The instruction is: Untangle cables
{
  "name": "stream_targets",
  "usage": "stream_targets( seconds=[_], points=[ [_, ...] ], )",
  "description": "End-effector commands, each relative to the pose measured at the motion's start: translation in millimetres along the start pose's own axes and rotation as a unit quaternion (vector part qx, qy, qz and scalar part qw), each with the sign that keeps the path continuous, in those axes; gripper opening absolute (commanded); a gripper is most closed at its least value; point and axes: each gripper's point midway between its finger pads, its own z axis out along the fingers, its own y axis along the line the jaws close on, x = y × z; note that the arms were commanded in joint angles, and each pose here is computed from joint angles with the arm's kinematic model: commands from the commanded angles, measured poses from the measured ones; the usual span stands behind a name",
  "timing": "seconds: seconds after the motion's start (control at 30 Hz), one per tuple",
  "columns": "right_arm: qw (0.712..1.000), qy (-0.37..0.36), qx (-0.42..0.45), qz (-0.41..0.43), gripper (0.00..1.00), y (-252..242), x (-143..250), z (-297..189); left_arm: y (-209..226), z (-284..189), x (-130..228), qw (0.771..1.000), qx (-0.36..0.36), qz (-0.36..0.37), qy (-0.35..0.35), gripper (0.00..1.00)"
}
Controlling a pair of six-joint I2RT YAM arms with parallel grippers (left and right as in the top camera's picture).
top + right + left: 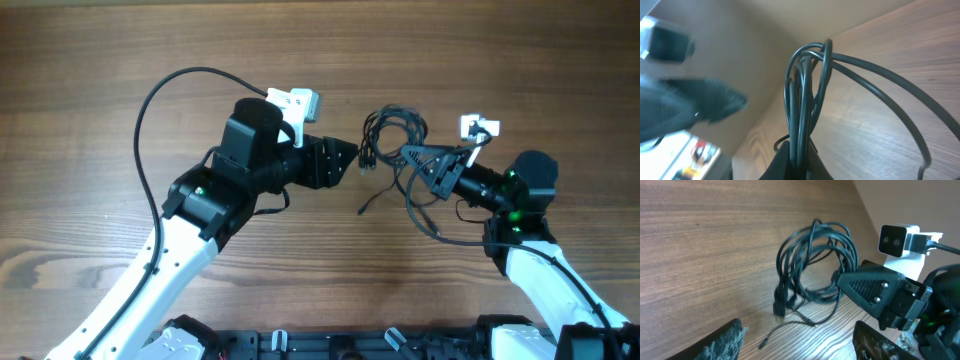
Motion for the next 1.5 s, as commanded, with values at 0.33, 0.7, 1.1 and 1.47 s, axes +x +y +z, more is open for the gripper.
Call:
stream_targets(
  seconds=[0.33, 0.7, 1.1, 1.47],
  points=[
    [0.993, 0.067, -0.091, -0.040, 0.09, 30, 22, -4, -10, 19, 32, 0.985, 0.064, 0.145, 0.072, 0.18],
    [0.991, 0.076, -0.103, -0.040, 0.10, 34, 25, -5, 3, 66, 49, 0.989, 0.049, 0.090, 0.109, 0.08],
    [0.990, 0.082, -0.110, -0.024, 0.12, 37, 26, -6, 5, 67, 45, 0.991, 0.040, 0.081, 0.101, 0.50],
    [0.988, 0.083, -0.123, -0.044, 0.13, 43, 25, -7, 2, 63, 34, 0.993, 0.036, 0.085, 0.077, 0.48]
  ],
)
